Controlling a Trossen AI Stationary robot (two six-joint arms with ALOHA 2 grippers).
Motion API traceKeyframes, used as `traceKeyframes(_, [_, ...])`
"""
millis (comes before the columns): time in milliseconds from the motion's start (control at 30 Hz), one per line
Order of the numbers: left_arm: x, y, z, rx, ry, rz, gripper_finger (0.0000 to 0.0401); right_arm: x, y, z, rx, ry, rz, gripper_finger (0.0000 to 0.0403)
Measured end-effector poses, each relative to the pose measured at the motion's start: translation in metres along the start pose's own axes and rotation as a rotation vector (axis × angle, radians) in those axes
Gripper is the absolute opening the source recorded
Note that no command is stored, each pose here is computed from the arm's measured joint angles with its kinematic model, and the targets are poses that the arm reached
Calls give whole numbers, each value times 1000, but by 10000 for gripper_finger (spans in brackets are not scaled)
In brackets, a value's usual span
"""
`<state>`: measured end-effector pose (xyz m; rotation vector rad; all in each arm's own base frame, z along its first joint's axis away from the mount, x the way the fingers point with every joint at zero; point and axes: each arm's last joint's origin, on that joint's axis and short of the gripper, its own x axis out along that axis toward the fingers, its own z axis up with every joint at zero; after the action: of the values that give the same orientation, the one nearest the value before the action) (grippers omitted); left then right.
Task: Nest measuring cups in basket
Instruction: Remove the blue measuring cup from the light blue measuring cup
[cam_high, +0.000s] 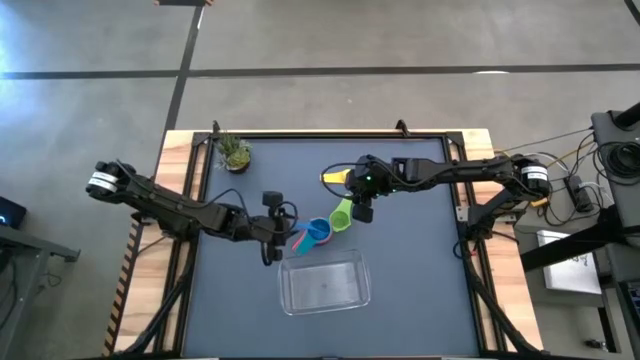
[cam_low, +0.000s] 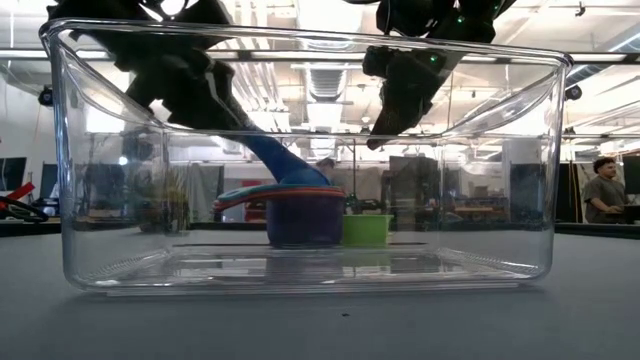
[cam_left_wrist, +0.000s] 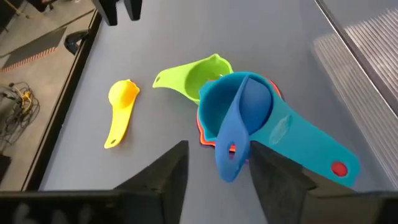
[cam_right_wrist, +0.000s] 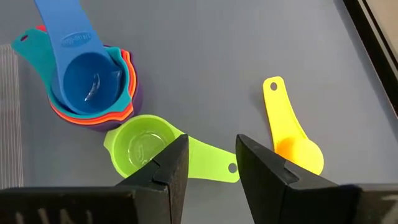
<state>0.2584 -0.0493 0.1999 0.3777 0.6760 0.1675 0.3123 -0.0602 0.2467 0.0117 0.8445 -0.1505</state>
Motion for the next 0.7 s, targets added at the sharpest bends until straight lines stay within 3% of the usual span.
traceKeyframes(267, [0,-2,0,62,-6,-49,13,0,0,0,0,-1,0,121])
traceKeyframes(367, [-1,-2,0,63,-6,-23,5,0,0,0,0,-1,0,117])
traceKeyframes(700, [-37,21,12,21,-83,240,1,0,0,0,0,0,1,122])
